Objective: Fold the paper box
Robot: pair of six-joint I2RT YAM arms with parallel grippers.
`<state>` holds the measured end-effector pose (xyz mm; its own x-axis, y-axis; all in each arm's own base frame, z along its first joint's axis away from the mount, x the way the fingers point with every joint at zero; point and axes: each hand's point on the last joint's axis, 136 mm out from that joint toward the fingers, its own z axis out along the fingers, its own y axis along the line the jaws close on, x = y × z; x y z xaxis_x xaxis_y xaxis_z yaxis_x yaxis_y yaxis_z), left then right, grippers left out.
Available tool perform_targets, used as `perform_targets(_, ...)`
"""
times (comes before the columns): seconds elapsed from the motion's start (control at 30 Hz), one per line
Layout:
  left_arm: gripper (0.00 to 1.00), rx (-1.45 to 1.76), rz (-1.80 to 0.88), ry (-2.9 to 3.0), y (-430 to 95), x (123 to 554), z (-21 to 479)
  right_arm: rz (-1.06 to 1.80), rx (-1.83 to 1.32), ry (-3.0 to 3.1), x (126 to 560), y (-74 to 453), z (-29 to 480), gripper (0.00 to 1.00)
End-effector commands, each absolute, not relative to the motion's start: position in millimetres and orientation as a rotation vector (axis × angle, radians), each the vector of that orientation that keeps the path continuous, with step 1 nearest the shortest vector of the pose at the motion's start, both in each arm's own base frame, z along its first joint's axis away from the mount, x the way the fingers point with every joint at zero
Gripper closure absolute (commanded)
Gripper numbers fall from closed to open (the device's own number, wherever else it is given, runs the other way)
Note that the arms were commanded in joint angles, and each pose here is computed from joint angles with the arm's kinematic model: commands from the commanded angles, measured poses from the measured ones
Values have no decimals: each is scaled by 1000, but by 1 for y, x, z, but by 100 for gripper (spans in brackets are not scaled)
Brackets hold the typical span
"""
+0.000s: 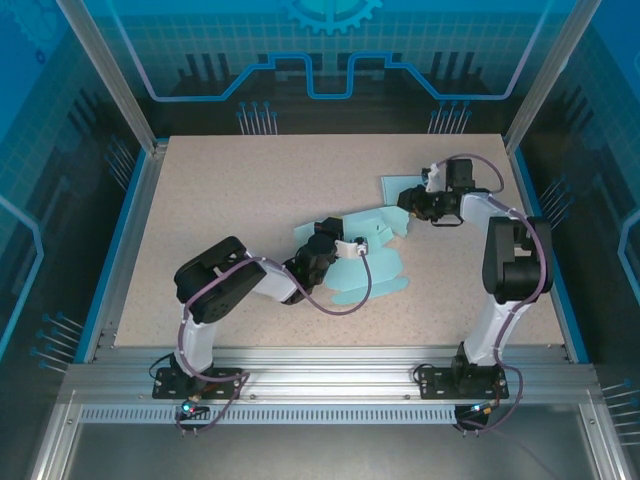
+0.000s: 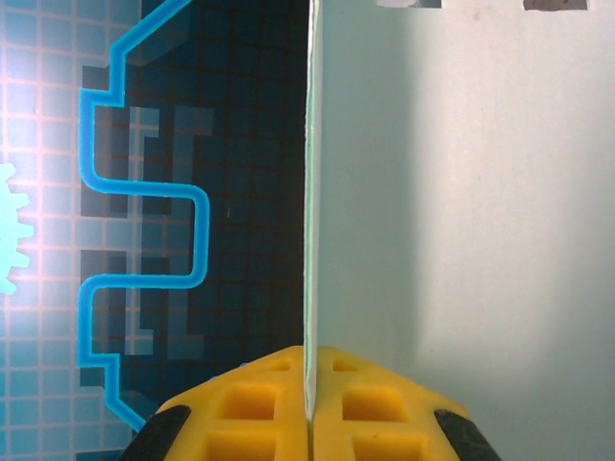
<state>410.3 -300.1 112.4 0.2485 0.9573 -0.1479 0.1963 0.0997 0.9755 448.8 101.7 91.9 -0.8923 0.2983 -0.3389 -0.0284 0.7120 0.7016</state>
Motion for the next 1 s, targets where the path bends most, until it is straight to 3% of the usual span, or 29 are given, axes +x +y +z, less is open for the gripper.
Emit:
perform_targets(0.0, 100, 1401, 882, 1176, -299, 408, 99, 1128, 219, 2491, 430, 114, 91, 68)
perform_targets(0.47, 100, 1419, 979, 1101, -299, 413, 92, 1334, 172, 2346, 415, 130, 96, 66)
perform_targets(0.97, 100, 1399, 982, 1084, -300, 415, 99, 1176, 83, 2371, 391, 140, 73, 62)
